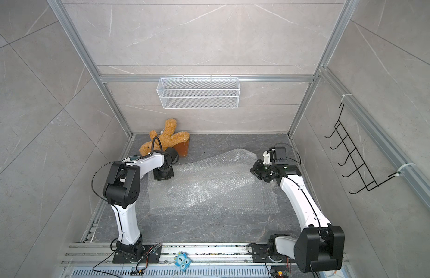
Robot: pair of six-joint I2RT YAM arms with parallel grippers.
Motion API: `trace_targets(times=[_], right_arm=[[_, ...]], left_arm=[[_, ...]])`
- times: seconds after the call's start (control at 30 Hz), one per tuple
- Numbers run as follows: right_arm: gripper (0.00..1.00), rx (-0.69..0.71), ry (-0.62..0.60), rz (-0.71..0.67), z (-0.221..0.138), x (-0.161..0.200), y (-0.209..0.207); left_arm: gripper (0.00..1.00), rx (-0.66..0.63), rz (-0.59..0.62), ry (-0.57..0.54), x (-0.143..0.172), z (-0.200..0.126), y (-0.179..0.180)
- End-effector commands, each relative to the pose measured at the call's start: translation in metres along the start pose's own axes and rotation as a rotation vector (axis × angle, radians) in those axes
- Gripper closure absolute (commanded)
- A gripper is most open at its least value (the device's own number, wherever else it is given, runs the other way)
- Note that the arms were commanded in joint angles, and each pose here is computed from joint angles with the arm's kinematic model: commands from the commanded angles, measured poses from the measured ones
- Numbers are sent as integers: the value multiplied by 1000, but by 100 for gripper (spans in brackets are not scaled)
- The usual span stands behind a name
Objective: Unpack dinner plates from bubble wrap
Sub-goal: Adjust the bubble wrap on the bubble wrap.
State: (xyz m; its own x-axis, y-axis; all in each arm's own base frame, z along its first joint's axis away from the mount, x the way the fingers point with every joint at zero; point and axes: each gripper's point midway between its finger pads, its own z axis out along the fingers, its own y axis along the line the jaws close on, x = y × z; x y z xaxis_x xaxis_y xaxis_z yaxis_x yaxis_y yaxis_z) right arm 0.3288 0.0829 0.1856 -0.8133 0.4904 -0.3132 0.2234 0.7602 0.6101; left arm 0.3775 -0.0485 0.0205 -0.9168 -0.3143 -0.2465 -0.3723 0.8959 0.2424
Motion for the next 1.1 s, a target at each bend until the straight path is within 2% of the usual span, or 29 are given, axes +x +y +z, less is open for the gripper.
trace_targets(times=[0.0, 0.13, 0.17, 0.33, 0.5, 0.73, 0.83, 0.93, 1.07], right_arm=[[100, 4, -11, -5, -6, 0, -1], [100, 1, -10, -1, -3, -2, 0], [100, 2, -11, -1, -3, -3, 0], [100, 16, -28, 3, -3, -10, 0], [100, 51, -57, 13, -9, -21, -2], [100, 116, -99, 48, -30, -31, -14], [100, 144, -116, 69, -42, -30, -23], [100, 193, -118, 93, -51, -26, -38], [100, 235, -108, 138, -56, -12, -63]], left_arm=[[82, 47, -18, 92, 20, 17, 4], [99, 98, -34, 71, 16, 1, 3], [100, 112, -35, 62, 15, -5, 3], [100, 163, -58, 8, 13, -43, 17], [100, 270, -86, -30, 18, -82, 33], [100, 569, -196, -67, 13, -135, 48], [100, 625, -240, -80, 7, -152, 59], [100, 632, -265, -64, 1, -154, 70], [100, 586, -295, 11, -4, -133, 83]])
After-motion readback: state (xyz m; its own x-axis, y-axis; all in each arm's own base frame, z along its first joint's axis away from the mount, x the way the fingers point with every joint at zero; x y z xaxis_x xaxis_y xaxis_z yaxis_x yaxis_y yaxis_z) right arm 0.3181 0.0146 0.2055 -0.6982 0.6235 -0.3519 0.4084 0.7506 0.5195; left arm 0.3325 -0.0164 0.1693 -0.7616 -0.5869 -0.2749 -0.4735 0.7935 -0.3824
